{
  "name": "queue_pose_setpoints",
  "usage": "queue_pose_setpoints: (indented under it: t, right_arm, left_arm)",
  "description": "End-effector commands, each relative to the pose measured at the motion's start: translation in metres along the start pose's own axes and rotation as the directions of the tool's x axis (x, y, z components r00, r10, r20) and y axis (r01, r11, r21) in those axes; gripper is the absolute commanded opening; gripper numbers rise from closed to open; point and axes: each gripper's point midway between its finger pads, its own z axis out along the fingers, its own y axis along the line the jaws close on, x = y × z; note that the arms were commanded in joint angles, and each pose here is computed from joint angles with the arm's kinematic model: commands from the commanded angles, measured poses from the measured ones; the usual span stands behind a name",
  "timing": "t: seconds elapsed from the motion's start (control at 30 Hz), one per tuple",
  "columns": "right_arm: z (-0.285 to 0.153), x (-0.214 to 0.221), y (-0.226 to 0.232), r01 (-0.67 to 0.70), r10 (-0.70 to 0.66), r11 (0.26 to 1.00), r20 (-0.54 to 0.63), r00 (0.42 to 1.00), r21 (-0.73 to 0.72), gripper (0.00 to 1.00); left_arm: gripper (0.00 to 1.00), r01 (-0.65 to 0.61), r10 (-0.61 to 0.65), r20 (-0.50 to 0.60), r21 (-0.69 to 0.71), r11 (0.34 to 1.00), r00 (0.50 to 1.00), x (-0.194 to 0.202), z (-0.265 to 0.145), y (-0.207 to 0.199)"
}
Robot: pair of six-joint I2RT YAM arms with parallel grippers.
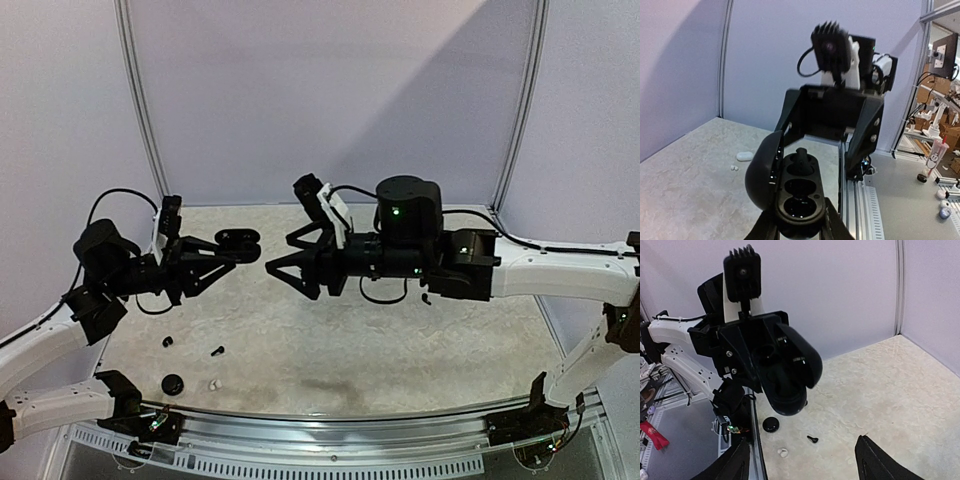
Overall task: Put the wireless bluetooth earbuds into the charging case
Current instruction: Pass from the left arm to the right
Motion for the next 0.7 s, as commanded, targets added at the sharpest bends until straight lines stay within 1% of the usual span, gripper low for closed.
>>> queue_pose_setpoints:
  t: [0.0,0.07,0.17,0.27,0.4,0.53,0.6,0.67]
  right_arm:
    - [0.018,-0.016,0.018,-0.064,0.075,0.991,0.092,0.993,-0.12,0.7]
    - [0.022,-0.018,0.022,-0.056,0.072,0.987,0.101,0.992,-0.148,0.65]
    - [0.027,-0.02,0.027,-0.045,0.064,0.983,0.102,0.993,-0.179,0.64]
    - [0.032,-0.023,0.03,-0.025,0.048,0.979,0.114,0.992,-0.2,0.6]
    - [0.037,-0.026,0.031,-0.016,0.044,0.978,0.131,0.99,-0.209,0.46]
    - [0.037,-0.026,0.032,-0.013,0.043,0.976,0.134,0.99,-0.217,0.41]
    - [0.037,-0.027,0.033,-0.013,0.043,0.975,0.133,0.99,-0.221,0.34]
    - [0.038,-0.026,0.033,-0.014,0.043,0.974,0.124,0.991,-0.226,0.3]
  left_arm:
    - [0.0,-0.001,-0.003,0.077,0.042,0.999,0.997,-0.034,0.002,-0.014]
    - [0.0,0.008,-0.011,0.077,0.045,0.999,0.997,-0.034,0.002,-0.015]
    - [0.0,0.008,-0.011,0.077,0.05,0.999,0.997,-0.034,0.003,-0.016]
    - [0.0,0.003,-0.008,0.076,0.06,0.998,0.997,-0.035,0.005,-0.017]
    - [0.0,-0.002,-0.004,0.077,0.073,0.997,0.997,-0.036,0.007,-0.021]
    - [0.0,-0.003,-0.002,0.077,0.073,0.997,0.997,-0.036,0.008,-0.021]
    - [0.0,-0.003,-0.002,0.077,0.072,0.997,0.997,-0.036,0.008,-0.021]
    - [0.0,-0.007,0.002,0.08,0.071,0.997,0.997,-0.038,0.008,-0.02]
